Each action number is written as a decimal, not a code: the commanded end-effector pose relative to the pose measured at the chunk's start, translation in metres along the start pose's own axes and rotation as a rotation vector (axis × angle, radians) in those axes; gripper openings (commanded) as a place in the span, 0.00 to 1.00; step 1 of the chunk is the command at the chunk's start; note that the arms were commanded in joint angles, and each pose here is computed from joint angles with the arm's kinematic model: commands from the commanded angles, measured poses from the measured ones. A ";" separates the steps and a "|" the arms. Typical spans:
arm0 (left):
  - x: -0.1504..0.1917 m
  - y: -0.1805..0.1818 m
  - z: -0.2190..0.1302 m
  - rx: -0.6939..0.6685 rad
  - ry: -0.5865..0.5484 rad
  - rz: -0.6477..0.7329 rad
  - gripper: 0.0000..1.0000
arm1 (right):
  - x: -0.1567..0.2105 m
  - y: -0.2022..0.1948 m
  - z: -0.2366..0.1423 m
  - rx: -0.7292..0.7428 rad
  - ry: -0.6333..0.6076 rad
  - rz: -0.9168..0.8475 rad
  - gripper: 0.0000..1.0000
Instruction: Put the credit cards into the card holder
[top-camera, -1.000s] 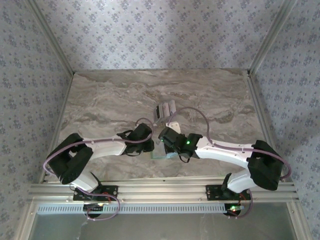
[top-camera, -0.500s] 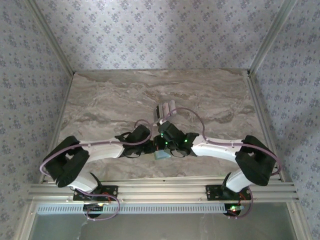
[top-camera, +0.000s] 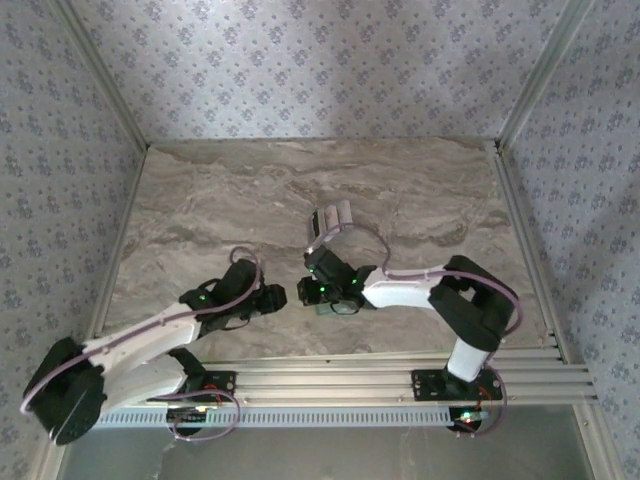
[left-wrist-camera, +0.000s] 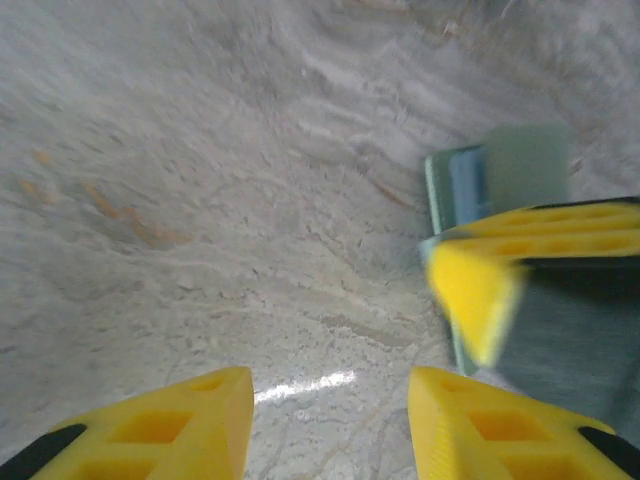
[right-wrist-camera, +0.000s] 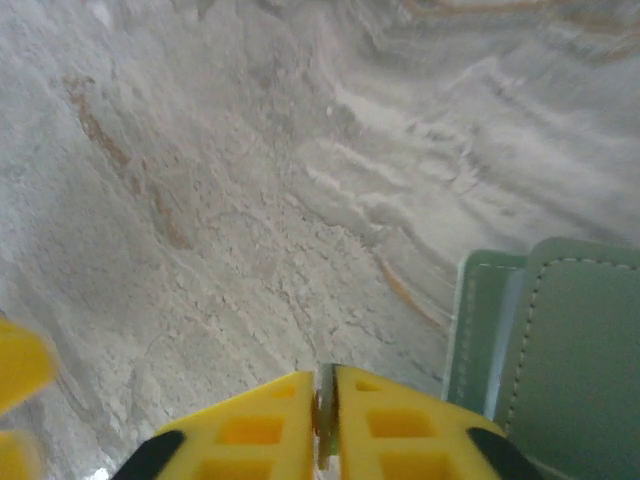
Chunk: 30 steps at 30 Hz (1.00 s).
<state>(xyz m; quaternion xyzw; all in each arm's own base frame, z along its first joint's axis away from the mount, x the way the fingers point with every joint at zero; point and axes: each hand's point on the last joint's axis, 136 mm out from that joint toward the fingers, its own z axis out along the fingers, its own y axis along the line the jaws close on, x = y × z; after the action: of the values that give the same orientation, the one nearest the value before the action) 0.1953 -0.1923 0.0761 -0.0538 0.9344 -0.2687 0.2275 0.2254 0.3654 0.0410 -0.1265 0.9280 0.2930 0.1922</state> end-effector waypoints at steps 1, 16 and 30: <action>-0.002 0.013 -0.017 -0.051 -0.022 0.010 0.47 | -0.004 0.026 0.003 -0.089 0.021 -0.025 0.27; -0.028 -0.037 -0.019 0.001 0.037 0.147 0.48 | -0.017 0.018 -0.087 -0.105 0.001 -0.062 0.78; -0.020 -0.095 0.054 -0.087 0.193 0.371 0.41 | -0.004 -0.084 -0.120 0.092 -0.070 0.100 0.67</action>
<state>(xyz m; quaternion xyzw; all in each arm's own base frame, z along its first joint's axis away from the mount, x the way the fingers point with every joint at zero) 0.2310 -0.2905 0.1009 0.1123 0.9531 -0.2133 0.1828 0.2317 0.2394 0.1060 -0.0619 0.9295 0.2810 0.2308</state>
